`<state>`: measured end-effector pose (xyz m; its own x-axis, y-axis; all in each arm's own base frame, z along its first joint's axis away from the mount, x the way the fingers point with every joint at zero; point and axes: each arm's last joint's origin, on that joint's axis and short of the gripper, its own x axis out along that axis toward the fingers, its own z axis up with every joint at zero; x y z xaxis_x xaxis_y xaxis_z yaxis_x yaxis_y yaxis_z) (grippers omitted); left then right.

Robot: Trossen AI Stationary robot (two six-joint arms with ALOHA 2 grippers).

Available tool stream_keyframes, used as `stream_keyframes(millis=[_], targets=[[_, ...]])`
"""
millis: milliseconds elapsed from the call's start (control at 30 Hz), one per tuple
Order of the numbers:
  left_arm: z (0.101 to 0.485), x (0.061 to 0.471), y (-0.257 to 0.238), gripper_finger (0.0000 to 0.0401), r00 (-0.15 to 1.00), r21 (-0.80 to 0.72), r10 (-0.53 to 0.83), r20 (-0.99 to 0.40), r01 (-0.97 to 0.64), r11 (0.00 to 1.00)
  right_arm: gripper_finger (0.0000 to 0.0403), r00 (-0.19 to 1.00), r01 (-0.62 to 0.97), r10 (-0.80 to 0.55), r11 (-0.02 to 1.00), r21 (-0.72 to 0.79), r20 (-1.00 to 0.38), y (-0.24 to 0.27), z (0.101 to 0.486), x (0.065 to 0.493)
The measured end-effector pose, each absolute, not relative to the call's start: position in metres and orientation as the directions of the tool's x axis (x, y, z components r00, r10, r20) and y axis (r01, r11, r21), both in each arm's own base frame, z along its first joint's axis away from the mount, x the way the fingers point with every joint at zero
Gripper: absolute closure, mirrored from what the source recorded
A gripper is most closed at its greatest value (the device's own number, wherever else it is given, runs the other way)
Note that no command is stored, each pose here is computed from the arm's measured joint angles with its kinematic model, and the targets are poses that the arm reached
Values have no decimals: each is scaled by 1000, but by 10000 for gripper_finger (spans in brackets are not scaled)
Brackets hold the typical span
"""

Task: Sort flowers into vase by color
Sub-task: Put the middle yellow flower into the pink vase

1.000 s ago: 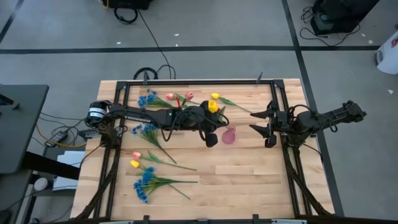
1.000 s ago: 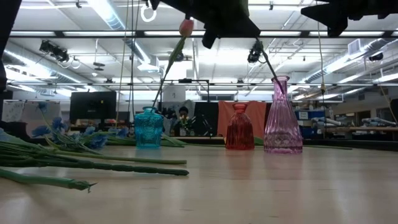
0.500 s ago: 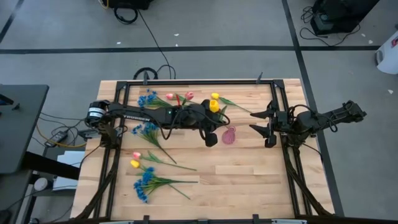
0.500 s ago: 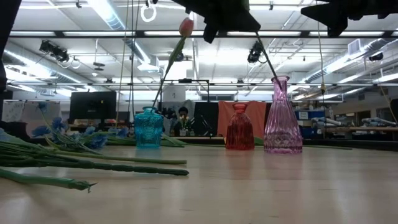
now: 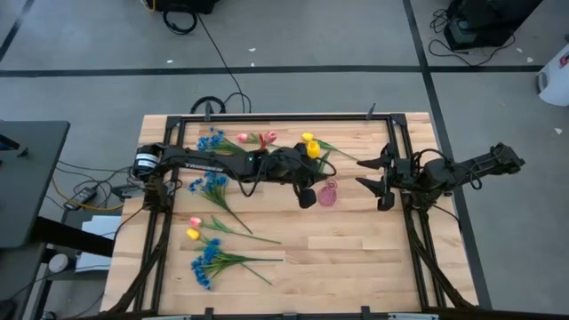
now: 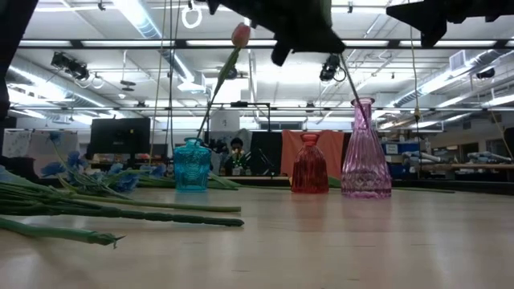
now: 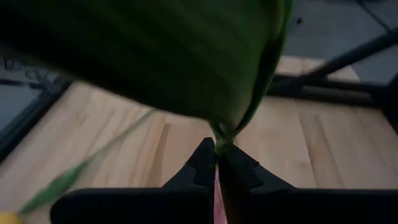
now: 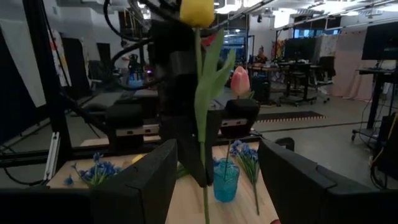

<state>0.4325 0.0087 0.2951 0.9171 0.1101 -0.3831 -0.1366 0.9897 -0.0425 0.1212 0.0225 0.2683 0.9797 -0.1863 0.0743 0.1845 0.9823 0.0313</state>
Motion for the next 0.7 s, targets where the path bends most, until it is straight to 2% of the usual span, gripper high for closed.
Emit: stream_keyframes(millis=[367,700], targets=[[292,452,15,388,893,-49,82,-442,-116,992,168,979,185,-186,983,14,82,23,269,123],[320,459,23,388,882,-31,45,-469,-67,997,168,980,185,-185,983,16,67,23,267,124]])
